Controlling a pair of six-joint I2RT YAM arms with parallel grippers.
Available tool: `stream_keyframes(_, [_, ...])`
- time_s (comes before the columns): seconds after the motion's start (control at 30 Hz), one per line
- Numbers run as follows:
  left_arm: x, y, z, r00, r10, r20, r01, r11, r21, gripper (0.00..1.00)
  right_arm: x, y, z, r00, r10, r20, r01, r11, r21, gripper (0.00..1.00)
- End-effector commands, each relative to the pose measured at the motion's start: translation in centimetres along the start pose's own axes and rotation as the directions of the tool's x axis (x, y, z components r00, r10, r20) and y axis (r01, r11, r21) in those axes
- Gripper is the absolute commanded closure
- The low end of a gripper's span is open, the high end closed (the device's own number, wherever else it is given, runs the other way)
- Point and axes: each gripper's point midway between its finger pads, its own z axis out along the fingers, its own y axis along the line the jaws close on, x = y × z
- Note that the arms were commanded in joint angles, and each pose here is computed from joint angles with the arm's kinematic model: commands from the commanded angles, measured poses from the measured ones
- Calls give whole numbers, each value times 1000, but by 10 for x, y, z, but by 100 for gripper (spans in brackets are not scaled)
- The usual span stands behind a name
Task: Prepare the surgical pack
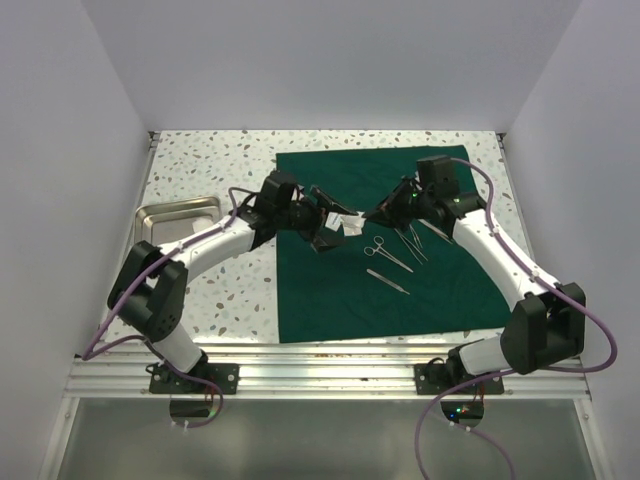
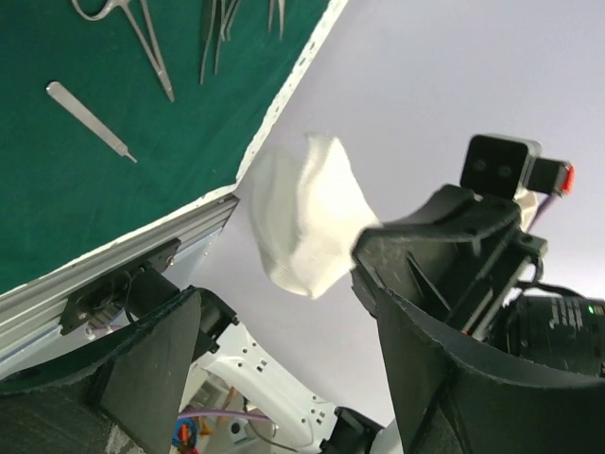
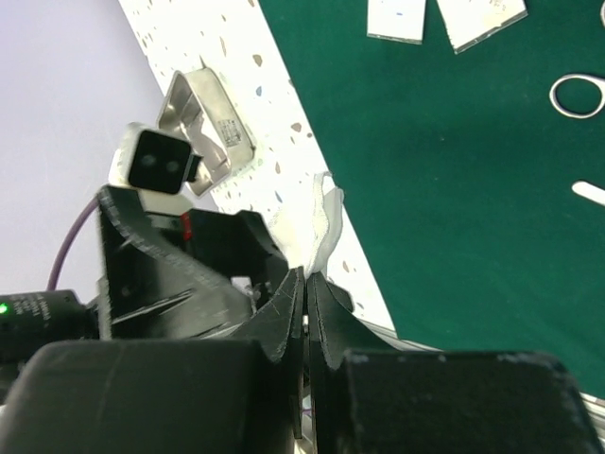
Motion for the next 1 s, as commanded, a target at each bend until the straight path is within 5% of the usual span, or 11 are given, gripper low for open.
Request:
stream_keyframes(0.0, [1,-3,3,998,-58,6,59,998,-10,23,-4,23,-3,1000,-7,17,8,998,-69,100])
stream_keyframes(0.4, [-12,-8,10,994,-102,33,101,994,30,41,14,26,1,1000,-13,-26,11,996,-85,100])
stream_keyframes(0.7, [-38,-4,-3,993,-78,93,73,996,60,94,22,26,9,997,-19,-75,12,995,-96,99])
stream_keyframes(0.83, [-68,-2,-23,989,41,140,-51,997,65,100,24,22,14,990,-74,-121,66,995,-70,56])
stream_keyframes(0.97, [-117,14,-67,948,180,264,-189,982,10,100,22,11,15,970,-184,-157,186,983,-1,47])
